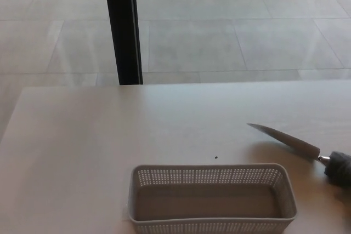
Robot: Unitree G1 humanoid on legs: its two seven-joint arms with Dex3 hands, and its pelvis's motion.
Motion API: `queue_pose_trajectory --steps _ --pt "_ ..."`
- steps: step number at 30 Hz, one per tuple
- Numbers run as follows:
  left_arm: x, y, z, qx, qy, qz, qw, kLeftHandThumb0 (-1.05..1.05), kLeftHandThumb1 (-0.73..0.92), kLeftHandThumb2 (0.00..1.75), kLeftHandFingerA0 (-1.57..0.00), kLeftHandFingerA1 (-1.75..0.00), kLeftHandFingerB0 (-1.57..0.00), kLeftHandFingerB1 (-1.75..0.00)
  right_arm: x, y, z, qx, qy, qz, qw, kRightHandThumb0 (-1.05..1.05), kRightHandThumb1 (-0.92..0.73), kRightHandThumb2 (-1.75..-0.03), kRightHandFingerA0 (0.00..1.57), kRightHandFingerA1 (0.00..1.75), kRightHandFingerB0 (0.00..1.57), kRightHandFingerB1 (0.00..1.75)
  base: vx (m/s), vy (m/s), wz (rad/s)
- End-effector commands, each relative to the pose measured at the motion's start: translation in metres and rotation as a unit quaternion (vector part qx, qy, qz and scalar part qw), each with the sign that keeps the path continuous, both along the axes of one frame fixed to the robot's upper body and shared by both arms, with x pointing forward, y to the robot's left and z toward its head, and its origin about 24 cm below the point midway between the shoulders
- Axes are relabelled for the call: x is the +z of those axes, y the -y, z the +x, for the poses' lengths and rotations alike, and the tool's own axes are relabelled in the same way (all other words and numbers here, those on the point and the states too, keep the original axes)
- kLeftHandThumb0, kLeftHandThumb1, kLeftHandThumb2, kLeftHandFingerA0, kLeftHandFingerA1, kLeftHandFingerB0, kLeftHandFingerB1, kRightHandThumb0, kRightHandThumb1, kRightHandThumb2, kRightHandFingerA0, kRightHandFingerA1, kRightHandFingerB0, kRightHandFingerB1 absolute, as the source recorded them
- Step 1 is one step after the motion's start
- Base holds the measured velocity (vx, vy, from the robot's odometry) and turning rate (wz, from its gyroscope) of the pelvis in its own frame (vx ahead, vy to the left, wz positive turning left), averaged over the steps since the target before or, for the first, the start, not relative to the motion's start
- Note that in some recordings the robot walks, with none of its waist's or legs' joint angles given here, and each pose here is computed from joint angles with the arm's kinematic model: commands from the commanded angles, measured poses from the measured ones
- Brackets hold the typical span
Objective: A garden tool is kept on the righthand side and a container is kept on the lefthand side on a desk infront of the robot. the robot uses its right hand to pick up the garden tool and makes a scooping motion inside the container
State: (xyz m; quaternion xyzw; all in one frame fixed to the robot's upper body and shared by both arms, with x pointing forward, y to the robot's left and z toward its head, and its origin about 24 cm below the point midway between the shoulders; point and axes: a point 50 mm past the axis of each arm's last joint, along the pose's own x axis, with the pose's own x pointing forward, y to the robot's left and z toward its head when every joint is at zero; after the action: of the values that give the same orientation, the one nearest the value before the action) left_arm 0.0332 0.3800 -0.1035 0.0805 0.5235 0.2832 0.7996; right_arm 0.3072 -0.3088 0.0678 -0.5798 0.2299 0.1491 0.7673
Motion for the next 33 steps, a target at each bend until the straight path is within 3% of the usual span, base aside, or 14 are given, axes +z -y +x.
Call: queue_pose_trajectory --steps 1,3,4,5,6,7,10,11,12,14,17,29,30,33 --pt "0.002 -0.001 -0.001 -0.013 0.010 0.000 1.000 -0.62 0.60 0.58 -0.64 -0.70 -0.62 -0.48 -0.014 -0.004 0.003 -0.003 -0.016 -0.029 0.999 -0.87 -0.60 -1.00 0.00 0.43 0.03 0.29 0.00 0.000 0.00" --pt "0.002 -0.001 0.000 -0.014 0.010 -0.002 1.000 -0.62 0.61 0.58 -0.63 -0.67 -0.61 -0.47 -0.018 -0.004 0.004 -0.009 -0.015 -0.031 0.999 -0.83 -0.56 -0.96 0.05 0.46 0.02 0.33 0.00 0.000 0.00" --pt "0.002 0.000 0.000 -0.014 0.014 -0.004 1.000 -0.63 0.59 0.58 -0.63 -0.68 -0.65 -0.48 -0.023 -0.004 0.004 -0.011 -0.009 -0.053 0.999 -0.78 -0.68 -0.61 0.20 0.42 0.14 0.27 0.00 0.000 0.00" --pt "0.001 0.000 0.000 -0.014 0.016 -0.005 1.000 -0.65 0.58 0.58 -0.63 -0.69 -0.65 -0.48 -0.026 -0.004 0.003 -0.006 -0.002 -0.069 0.998 -0.73 -0.67 -0.61 0.30 0.56 0.17 0.27 0.00 0.000 0.00" --pt "0.002 0.000 0.000 -0.009 0.020 -0.008 1.000 -0.66 0.57 0.57 -0.71 -0.96 -0.67 -0.50 -0.030 -0.005 0.002 -0.005 0.008 -0.102 0.995 -0.67 -0.65 -0.60 0.33 0.85 0.20 0.28 0.00 0.000 0.00" --pt "0.002 0.000 0.000 -0.008 0.021 -0.008 1.000 -0.66 0.57 0.57 -0.71 -0.96 -0.67 -0.50 -0.030 -0.005 0.002 -0.005 0.010 -0.106 0.994 -0.67 -0.65 -0.60 0.33 0.85 0.20 0.28 0.00 0.000 0.00" --pt "0.002 0.000 -0.001 -0.013 0.019 -0.008 1.000 -0.64 0.59 0.58 -0.63 -0.73 -0.64 -0.46 -0.036 -0.006 0.000 -0.004 0.016 -0.137 0.990 -0.47 -0.66 -0.61 0.44 0.77 0.22 0.29 0.00 0.000 0.00" --pt "0.002 0.000 -0.001 -0.017 0.018 -0.008 1.000 -0.63 0.60 0.58 -0.62 -0.69 -0.63 -0.46 -0.045 -0.006 -0.004 0.024 -0.010 -0.208 0.978 -0.42 -0.60 -0.77 0.64 1.07 0.17 0.38 0.00 0.000 0.00" --pt "0.002 0.000 -0.001 -0.018 0.018 -0.008 1.000 -0.63 0.60 0.58 -0.64 -0.69 -0.64 -0.47 -0.049 -0.006 -0.005 0.036 -0.024 -0.237 0.971 -0.30 -0.71 -0.62 0.68 1.21 0.28 0.30 0.00 0.000 0.00" --pt "0.002 -0.001 -0.001 -0.017 0.015 -0.008 1.000 -0.63 0.60 0.58 -0.59 -0.64 -0.60 -0.45 -0.057 -0.004 -0.010 0.050 -0.039 -0.271 0.960 -0.31 -0.70 -0.62 0.75 1.28 0.50 0.38 0.00 0.000 0.00" --pt "0.003 -0.001 -0.002 -0.025 0.013 -0.008 1.000 -0.63 0.60 0.58 -0.63 -0.70 -0.65 -0.46 -0.068 -0.003 -0.021 0.067 -0.034 -0.285 0.956 -0.33 -0.67 -0.62 0.75 1.43 0.67 0.50 0.00 0.000 0.00" --pt "0.003 -0.001 -0.004 -0.038 0.008 -0.006 0.999 -0.61 0.62 0.59 -0.58 -0.63 -0.58 -0.44 -0.082 0.002 -0.040 0.082 0.026 -0.256 0.963 -0.38 -0.80 -0.67 0.71 1.53 0.73 0.74 0.00 0.000 0.00" --pt "0.002 -0.001 -0.004 -0.035 0.007 -0.006 0.999 -0.60 0.62 0.59 -0.60 -0.68 -0.60 -0.47 -0.080 0.002 -0.042 0.088 0.062 -0.252 0.962 -0.37 -0.76 -0.68 0.78 1.55 0.76 1.01 0.00 0.000 0.00" --pt "0.003 -0.001 -0.005 -0.039 0.008 -0.004 0.999 -0.60 0.62 0.59 -0.55 -0.67 -0.58 -0.47 -0.078 0.002 -0.044 0.093 0.109 -0.228 0.963 -0.29 -0.73 -0.67 0.79 1.59 0.80 1.12 0.00 0.000 0.00"
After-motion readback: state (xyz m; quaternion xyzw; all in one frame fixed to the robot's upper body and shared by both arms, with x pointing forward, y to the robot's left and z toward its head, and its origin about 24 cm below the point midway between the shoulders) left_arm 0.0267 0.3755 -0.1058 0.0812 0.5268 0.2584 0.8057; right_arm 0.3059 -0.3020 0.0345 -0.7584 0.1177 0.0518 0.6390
